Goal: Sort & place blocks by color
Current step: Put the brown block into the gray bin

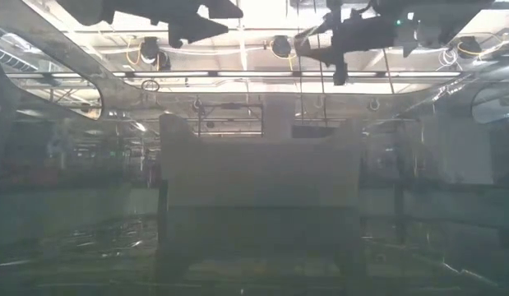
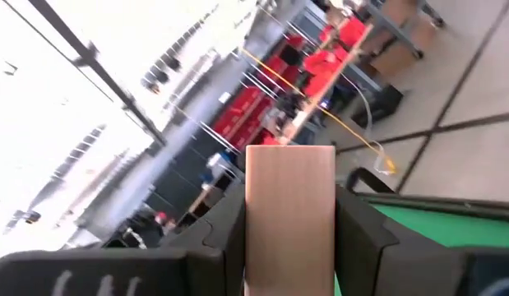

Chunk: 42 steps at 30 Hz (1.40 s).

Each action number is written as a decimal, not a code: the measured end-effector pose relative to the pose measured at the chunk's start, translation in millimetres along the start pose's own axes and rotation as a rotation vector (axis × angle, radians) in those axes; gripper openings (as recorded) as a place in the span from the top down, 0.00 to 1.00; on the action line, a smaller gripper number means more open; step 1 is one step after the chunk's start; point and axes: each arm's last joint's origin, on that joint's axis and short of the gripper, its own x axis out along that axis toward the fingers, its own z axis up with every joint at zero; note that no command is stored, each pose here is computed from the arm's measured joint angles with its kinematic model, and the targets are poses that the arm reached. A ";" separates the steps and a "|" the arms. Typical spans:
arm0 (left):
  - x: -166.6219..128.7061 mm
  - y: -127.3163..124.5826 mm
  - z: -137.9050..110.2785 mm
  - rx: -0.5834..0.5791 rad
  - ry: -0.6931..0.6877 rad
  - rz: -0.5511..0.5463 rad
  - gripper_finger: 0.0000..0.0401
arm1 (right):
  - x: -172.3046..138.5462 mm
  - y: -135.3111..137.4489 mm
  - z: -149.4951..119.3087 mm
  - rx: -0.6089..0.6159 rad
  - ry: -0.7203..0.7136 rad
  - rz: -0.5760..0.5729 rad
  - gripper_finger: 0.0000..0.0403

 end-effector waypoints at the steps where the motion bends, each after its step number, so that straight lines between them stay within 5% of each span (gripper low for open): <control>1: 3.0 -2.8 2.9 0.020 -0.012 -0.002 0.36 | 0.0 2.1 0.8 0.001 -0.015 0.017 0.71; 12: 40.5 -27.1 5.7 0.313 -0.009 0.019 0.34 | 3.3 16.9 -8.8 0.013 -0.159 0.067 0.71; 23: 80.7 -32.7 6.6 0.316 -0.019 0.075 0.32 | 39.5 32.9 -30.2 0.023 -0.069 0.176 0.71; 42: 82.5 -29.8 8.8 0.446 -0.008 0.093 0.43 | 49.0 31.6 -31.6 -0.050 0.071 0.258 0.71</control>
